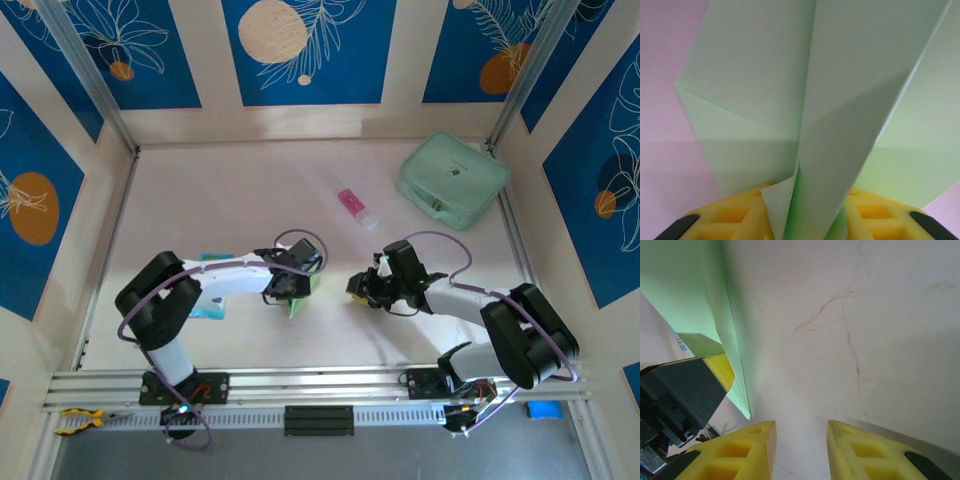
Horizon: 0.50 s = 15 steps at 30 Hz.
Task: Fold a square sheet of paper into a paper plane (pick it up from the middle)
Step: Move a paper plane to the center of the table.
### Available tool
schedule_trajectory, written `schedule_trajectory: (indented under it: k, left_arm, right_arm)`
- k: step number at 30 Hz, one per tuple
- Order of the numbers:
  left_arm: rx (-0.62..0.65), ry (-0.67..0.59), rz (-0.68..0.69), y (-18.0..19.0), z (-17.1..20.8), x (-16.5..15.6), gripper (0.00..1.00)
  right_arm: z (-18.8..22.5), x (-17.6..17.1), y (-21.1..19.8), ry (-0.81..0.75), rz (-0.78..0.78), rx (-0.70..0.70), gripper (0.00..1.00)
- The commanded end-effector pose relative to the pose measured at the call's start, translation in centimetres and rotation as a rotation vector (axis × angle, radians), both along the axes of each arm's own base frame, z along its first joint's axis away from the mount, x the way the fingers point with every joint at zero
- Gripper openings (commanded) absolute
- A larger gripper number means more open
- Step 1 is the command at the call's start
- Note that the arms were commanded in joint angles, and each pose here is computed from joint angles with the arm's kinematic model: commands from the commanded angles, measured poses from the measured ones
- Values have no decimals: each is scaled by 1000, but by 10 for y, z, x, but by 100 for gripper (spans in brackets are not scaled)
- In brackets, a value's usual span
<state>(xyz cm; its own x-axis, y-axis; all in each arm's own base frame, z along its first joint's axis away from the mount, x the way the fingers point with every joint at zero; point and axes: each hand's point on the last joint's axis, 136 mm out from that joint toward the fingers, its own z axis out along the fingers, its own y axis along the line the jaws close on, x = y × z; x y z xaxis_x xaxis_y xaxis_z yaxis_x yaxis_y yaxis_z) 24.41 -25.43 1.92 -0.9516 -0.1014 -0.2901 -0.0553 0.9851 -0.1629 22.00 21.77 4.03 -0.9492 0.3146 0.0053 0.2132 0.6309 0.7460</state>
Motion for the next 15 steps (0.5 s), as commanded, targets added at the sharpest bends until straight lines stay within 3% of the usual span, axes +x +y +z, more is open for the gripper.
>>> schedule_trajectory:
  k: [1,15]
  left_arm:
    - [64,51,66,11,-13,-14,36]
    - [117,47,107,13,-13,-18,44]
  right_arm:
    - [-1,-4,3,-5,42,34,33]
    - [1,-5,8,-18,81,78,34]
